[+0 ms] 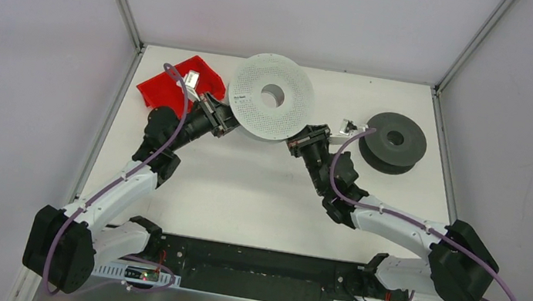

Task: Wrap the cables
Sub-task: Wrap the cable around the cable reel.

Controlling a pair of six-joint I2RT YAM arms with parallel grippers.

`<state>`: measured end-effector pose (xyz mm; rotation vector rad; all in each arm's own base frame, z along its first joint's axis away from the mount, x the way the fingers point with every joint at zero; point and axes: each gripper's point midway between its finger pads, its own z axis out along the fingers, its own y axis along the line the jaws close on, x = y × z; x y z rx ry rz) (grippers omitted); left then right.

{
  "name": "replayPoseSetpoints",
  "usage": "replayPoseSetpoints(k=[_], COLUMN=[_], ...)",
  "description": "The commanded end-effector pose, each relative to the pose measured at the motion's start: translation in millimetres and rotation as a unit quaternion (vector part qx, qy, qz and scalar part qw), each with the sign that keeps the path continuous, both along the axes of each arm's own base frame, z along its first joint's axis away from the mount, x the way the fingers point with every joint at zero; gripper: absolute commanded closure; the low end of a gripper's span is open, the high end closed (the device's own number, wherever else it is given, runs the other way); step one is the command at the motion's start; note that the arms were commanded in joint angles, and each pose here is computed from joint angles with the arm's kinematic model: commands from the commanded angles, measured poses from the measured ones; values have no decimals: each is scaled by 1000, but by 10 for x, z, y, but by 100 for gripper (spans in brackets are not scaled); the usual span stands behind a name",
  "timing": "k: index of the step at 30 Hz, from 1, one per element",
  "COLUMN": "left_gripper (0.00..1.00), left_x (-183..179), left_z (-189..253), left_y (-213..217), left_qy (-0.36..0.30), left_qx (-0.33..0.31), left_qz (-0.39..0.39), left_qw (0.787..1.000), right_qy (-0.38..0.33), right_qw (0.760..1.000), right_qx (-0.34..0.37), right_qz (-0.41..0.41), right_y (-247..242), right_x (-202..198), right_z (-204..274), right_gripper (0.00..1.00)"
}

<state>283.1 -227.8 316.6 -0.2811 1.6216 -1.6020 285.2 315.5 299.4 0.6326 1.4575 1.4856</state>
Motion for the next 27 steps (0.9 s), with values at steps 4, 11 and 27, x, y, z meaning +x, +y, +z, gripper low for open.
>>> replayPoseSetpoints(k=[4,11,27], left_gripper=[100,100,100], left_x=[-131,-138,-150], left_z=[536,497,485], left_y=[23,31,40], left_qy=[-82,-83,-83], left_qx=[-59,-56,-52], left_qz=[-1,1,3], left_qw=[995,995,995], right_qy=[13,22,28], right_qw=[1000,999,998], right_qx=[-7,0,-18], right_qz=[-9,-31,-53], right_y=[123,45,-145], right_x=[17,35,-8], right_z=[31,-40,-73], right_gripper=[100,100,96])
